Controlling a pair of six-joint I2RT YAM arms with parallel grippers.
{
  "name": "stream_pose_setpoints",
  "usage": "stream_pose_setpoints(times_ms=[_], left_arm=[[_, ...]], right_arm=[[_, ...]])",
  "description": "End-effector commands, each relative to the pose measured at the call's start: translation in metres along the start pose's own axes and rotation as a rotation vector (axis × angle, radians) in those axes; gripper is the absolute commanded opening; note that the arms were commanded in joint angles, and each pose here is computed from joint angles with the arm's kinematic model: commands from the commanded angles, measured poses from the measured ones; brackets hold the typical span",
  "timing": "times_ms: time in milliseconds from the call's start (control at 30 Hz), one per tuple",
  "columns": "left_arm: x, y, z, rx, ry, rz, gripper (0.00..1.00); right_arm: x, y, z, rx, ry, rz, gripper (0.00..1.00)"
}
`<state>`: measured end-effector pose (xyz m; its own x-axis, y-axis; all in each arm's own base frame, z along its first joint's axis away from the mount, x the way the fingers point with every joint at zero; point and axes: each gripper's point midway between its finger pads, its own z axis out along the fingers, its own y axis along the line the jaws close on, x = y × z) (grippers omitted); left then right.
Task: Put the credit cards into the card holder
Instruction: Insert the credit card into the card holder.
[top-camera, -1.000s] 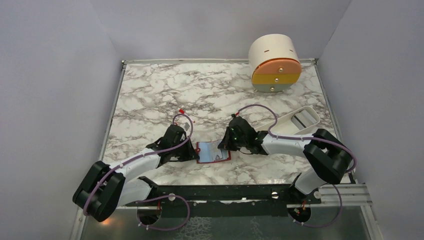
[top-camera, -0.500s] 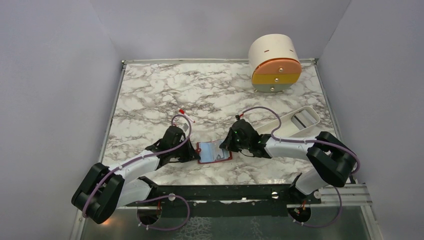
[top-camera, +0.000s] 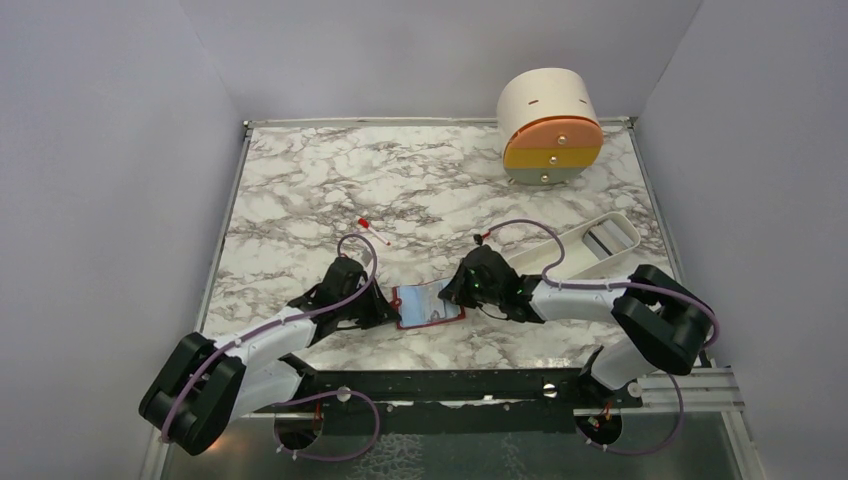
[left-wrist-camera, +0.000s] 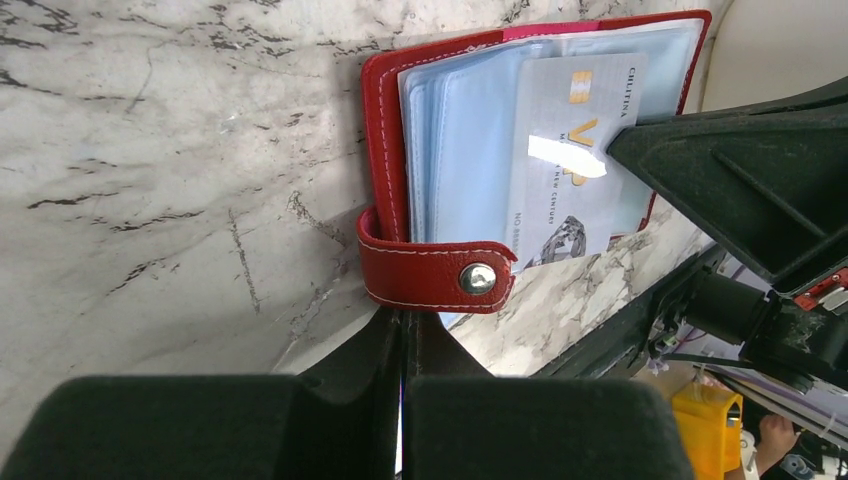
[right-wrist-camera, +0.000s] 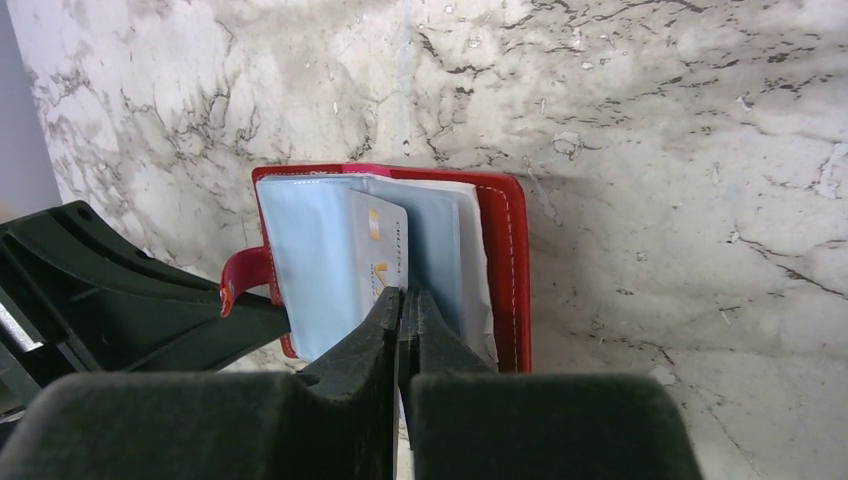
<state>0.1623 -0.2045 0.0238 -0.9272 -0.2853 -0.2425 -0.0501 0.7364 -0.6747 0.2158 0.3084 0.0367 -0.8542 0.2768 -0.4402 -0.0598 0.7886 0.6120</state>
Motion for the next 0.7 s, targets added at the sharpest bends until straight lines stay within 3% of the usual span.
stream_pose_setpoints(times_ms=[0, 100, 267, 367, 667], left_arm=[[0.004, -0.007, -0.002, 0.041, 0.01, -0.011, 0.0], [0.003, -0.008, -0.002, 0.041, 0.006, -0.014, 0.0], [0.004, -0.008, -0.003, 0.047, 0.001, -0.017, 0.0], [0.004, -0.008, -0.003, 0.048, 0.002, -0.012, 0.0], [0.005, -0.007, -0.003, 0.052, 0.001, -0.004, 0.0]], right_arm=[[0.001, 0.002, 0.0, 0.025, -0.023, 0.002, 0.01], [0.006, 0.006, 0.002, 0.04, -0.009, -0.003, 0.09], [0.009, 0.003, -0.001, 0.08, 0.018, -0.023, 0.32], [0.011, -0.001, -0.003, 0.11, 0.037, -0.054, 0.41], [0.017, 0.005, 0.0, 0.096, 0.094, -0.119, 0.43]])
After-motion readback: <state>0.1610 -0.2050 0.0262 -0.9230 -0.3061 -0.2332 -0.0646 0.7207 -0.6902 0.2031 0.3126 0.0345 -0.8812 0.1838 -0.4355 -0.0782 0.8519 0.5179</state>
